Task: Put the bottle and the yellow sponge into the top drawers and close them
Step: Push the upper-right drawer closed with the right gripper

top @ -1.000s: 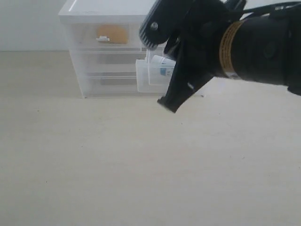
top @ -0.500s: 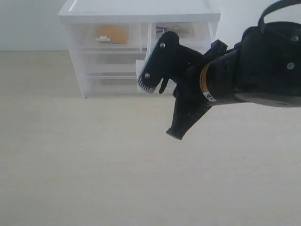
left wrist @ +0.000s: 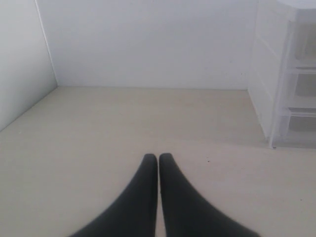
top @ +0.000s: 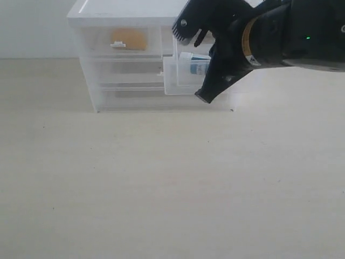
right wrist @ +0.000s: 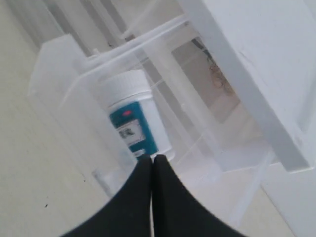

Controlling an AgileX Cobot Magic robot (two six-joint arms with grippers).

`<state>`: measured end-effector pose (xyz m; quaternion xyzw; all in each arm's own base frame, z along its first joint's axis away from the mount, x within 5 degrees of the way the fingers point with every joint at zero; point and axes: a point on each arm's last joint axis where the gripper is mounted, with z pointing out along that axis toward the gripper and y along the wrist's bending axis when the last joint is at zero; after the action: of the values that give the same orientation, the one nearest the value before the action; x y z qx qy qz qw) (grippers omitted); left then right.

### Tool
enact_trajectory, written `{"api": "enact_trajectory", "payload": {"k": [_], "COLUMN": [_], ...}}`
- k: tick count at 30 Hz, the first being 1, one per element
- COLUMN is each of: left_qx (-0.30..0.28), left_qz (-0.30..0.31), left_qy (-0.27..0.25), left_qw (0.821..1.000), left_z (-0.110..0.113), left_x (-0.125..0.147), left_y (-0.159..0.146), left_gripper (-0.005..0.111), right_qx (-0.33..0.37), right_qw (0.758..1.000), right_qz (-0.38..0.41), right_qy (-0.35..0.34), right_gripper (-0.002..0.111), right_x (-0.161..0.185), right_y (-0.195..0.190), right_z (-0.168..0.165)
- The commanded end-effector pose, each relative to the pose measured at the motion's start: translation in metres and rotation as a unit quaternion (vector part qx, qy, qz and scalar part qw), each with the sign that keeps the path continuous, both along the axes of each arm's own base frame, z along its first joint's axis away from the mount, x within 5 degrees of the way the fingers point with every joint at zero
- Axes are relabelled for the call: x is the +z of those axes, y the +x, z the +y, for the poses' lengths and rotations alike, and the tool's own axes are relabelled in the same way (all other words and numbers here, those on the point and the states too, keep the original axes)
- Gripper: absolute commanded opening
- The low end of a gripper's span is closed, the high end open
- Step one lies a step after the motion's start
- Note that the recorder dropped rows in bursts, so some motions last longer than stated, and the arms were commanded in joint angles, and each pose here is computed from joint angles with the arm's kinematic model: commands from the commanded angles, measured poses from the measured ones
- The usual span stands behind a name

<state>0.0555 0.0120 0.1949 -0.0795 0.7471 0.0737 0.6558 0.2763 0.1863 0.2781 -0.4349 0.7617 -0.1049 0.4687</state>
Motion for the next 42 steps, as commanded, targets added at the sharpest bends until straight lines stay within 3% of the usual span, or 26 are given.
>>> {"api": "enact_trajectory", "payload": {"k": [1, 5, 8, 10, 13, 16, 27, 35, 42], "left_qx": [-0.001, -0.001, -0.001, -0.001, -0.001, -0.001, -0.001, -0.001, -0.001], "left_qz": [0.0, 0.0, 0.0, 0.0, 0.0, 0.0, 0.0, 0.0, 0.0], "left_qy": [-0.008, -0.008, -0.008, -0.008, -0.008, -0.008, -0.008, -0.008, -0.008], "left_qw": [1.0, 1.0, 1.0, 1.0, 1.0, 1.0, 1.0, 1.0, 1.0], "left_z": [0.0, 0.0, 0.0, 0.0, 0.0, 0.0, 0.0, 0.0, 0.0], "left_x": [-0.001, -0.001, -0.001, -0.001, -0.001, -0.001, -0.001, -0.001, -0.001], "left_y": [0.0, 0.0, 0.0, 0.0, 0.0, 0.0, 0.0, 0.0, 0.0], "left_gripper": [0.004, 0.004, 0.004, 0.004, 0.004, 0.004, 0.004, 0.004, 0.004], "right_qx": [-0.008, -0.025, -0.036, -0.011, 0.03, 0.011, -0.002, -0.007, -0.005], "right_qw": [1.0, 0.999, 0.986, 0.988, 0.99, 0.99, 0.989, 0.989, 0.995], "right_qz": [0.0, 0.003, 0.042, 0.087, 0.096, 0.097, 0.051, 0.043, 0.013], "right_qy": [0.013, 0.022, 0.159, 0.13, 0.096, 0.101, 0.142, 0.141, 0.102], "right_gripper": [0.0, 0.0, 0.0, 0.0, 0.0, 0.0, 0.0, 0.0, 0.0], "right_x": [-0.002, 0.002, 0.028, 0.01, -0.016, -0.033, -0.014, -0.016, -0.01], "right_y": [0.012, 0.013, -0.014, -0.039, -0.047, -0.017, 0.03, 0.071, 0.092], "right_z": [-0.002, -0.002, -0.005, -0.004, 0.0, -0.002, 0.002, 0.026, 0.03]}}
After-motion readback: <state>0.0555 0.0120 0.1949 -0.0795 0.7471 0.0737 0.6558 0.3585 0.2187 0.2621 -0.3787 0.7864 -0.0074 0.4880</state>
